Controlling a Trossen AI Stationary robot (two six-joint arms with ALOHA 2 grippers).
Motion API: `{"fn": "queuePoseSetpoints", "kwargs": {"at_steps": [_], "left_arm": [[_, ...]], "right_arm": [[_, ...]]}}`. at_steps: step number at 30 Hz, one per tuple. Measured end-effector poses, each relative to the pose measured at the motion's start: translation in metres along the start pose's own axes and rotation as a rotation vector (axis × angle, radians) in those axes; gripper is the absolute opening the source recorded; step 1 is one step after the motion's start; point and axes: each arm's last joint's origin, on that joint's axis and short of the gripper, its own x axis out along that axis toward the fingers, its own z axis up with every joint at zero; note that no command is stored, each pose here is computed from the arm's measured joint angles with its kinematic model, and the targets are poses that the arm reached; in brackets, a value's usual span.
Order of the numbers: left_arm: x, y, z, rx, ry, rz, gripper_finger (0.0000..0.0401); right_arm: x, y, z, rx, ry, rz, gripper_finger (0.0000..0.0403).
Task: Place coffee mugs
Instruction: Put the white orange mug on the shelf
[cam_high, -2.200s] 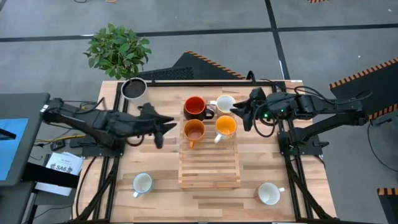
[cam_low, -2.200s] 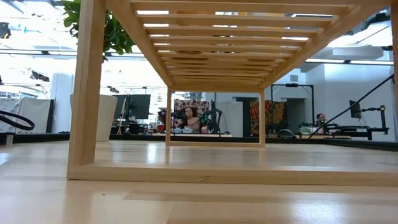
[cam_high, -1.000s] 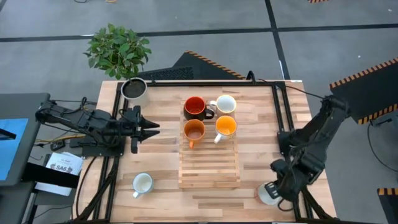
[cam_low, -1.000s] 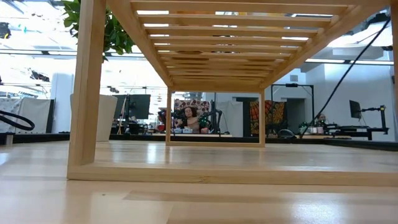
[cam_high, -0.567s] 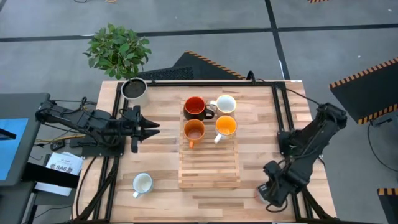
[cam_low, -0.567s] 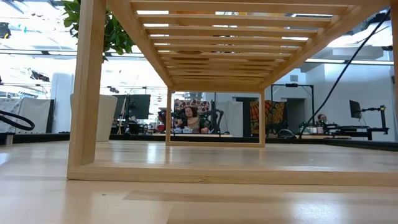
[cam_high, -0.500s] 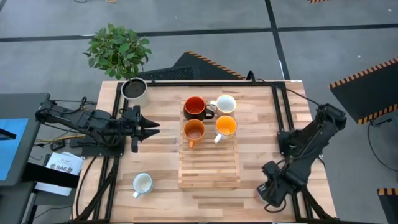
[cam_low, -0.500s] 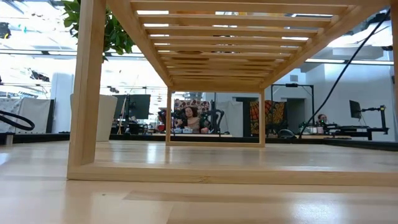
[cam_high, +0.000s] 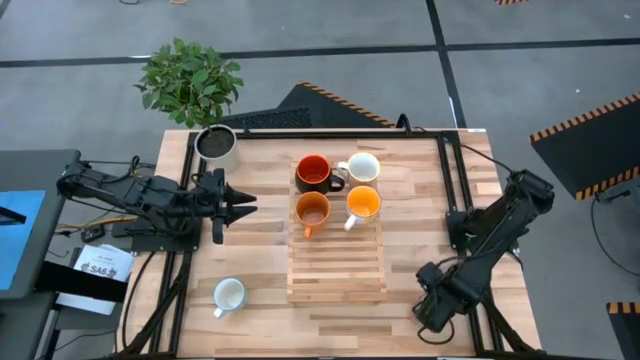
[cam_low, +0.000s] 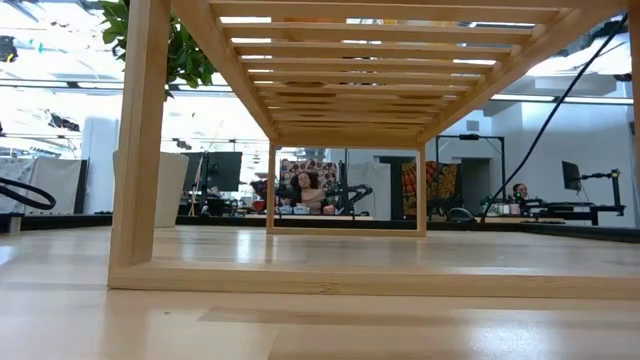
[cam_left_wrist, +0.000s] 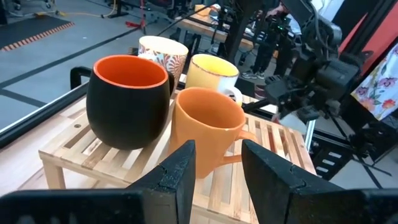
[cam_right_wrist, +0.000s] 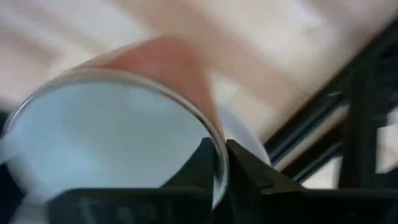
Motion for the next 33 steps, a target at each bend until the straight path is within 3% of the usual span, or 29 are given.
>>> {"fn": "queuePoseSetpoints", "kwargs": {"at_steps": [1, 6, 11, 14, 17, 22, 27, 33], "left_arm": [[0.0, 0.0, 0.0, 0.0, -0.001, 0.004, 0.0115], [0.0, 0.0, 0.0, 0.006, -0.002, 0.005, 0.0115], [0.0, 0.0, 0.0, 0.007, -0.004, 0.011, 0.0115], [0.0, 0.001, 0.0, 0.007, -0.009, 0.023, 0.0115], [0.0, 0.001, 0.0, 0.007, -0.01, 0.028, 0.0115], [0.0, 0.001, 0.0, 0.008, -0.01, 0.027, 0.0115], [0.0, 0.001, 0.0, 0.008, -0.01, 0.027, 0.0115], [0.0, 0.001, 0.0, 0.008, -0.01, 0.027, 0.0115]], "right_arm": [[-0.006, -0.002, -0.001, -0.013, 0.009, 0.035, 0.0034], [-0.039, -0.023, 0.001, -0.06, 0.039, 0.177, 0.0036], [-0.097, -0.038, -0.001, -0.221, 0.083, 0.494, 0.0036], [-0.138, -0.043, 0.003, -0.224, 0.094, 0.685, 0.0036], [-0.172, -0.041, 0.014, -0.221, 0.041, 0.777, 0.0036], [-0.207, -0.025, 0.044, -0.181, -0.09, 0.703, 0.0036], [-0.209, -0.014, 0.077, -0.116, -0.17, 0.459, 0.0036], [-0.211, -0.004, 0.099, -0.116, -0.196, 0.45, 0.0036]]}}
